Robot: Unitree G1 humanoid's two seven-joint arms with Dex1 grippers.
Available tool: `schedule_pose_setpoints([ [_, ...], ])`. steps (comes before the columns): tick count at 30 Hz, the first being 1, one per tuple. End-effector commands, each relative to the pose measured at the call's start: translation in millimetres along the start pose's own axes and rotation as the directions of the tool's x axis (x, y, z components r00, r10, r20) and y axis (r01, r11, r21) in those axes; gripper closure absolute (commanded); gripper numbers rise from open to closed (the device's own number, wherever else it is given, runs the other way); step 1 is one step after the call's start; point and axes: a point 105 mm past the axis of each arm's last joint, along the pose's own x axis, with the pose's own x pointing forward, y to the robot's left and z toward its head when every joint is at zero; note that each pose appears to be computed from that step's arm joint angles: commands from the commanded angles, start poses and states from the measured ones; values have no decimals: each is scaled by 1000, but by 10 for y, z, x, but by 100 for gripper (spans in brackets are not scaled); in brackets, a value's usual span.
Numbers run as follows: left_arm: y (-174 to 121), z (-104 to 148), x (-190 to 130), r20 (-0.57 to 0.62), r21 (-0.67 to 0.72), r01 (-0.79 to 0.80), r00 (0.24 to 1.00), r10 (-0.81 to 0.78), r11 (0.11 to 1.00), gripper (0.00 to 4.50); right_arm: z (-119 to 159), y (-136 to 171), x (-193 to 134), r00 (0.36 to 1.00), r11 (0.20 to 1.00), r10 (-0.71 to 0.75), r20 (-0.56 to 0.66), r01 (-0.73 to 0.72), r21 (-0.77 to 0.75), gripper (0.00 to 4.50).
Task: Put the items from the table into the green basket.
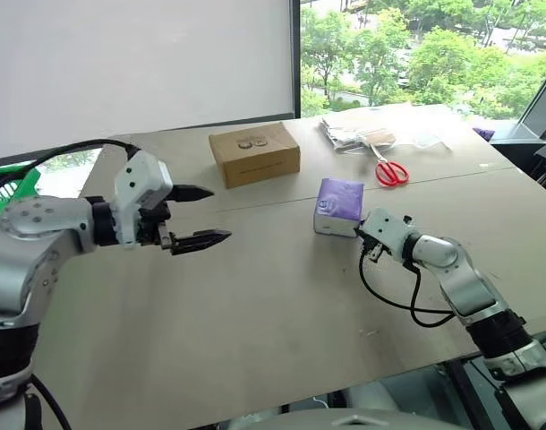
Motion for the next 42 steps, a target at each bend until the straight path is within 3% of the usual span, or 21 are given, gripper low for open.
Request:
schedule_pose_setpoints([
  [1, 10, 122, -39, 19, 45, -21, 1000, 20, 999, 0, 186, -100, -12, 997, 999, -30, 67, 32, -35, 447],
  [8, 3, 119, -20, 20, 45, -20, 1000, 19, 999, 0, 374, -148, -52, 986, 998, -47, 158, 54, -39, 447],
  [11, -7, 112, -14, 16, 46, -13, 1000, 13, 999, 0, 457, -236, -100, 982, 989, -87, 167, 105, -107, 357],
  [15, -29, 117, 3, 20, 40, 1, 1000, -2, 999, 0, 639, -301, -112, 971, 984, -116, 209, 140, -107, 181],
  [20, -38, 127, 18, 29, 38, 6, 1000, -7, 999, 0, 785, -184, 3, 972, 991, -33, 232, 63, -122, 181],
  [23, -49, 96, 23, 9, 36, 5, 1000, -6, 999, 0, 597, -109, 166, 992, 989, 27, 121, -9, -146, 181],
  [29, -102, 21, 5, -17, 30, 10, 1000, -10, 1000, 0, 274, -200, 343, 999, 997, -9, -53, 5, -76, 181],
  [32, -115, 7, -16, -21, 27, 6, 1000, -6, 1000, 0, 255, -163, 352, 998, 994, 11, -66, -18, -106, 259],
  [36, -121, -10, -32, -28, 26, 3, 1000, -2, 1000, 0, 285, -75, 365, 997, 987, 44, -57, -52, -150, 441],
  [42, -114, -12, -20, -23, 25, 0, 1000, 0, 1000, 0, 327, -96, 380, 999, 979, 16, -40, -24, -201, 441],
])
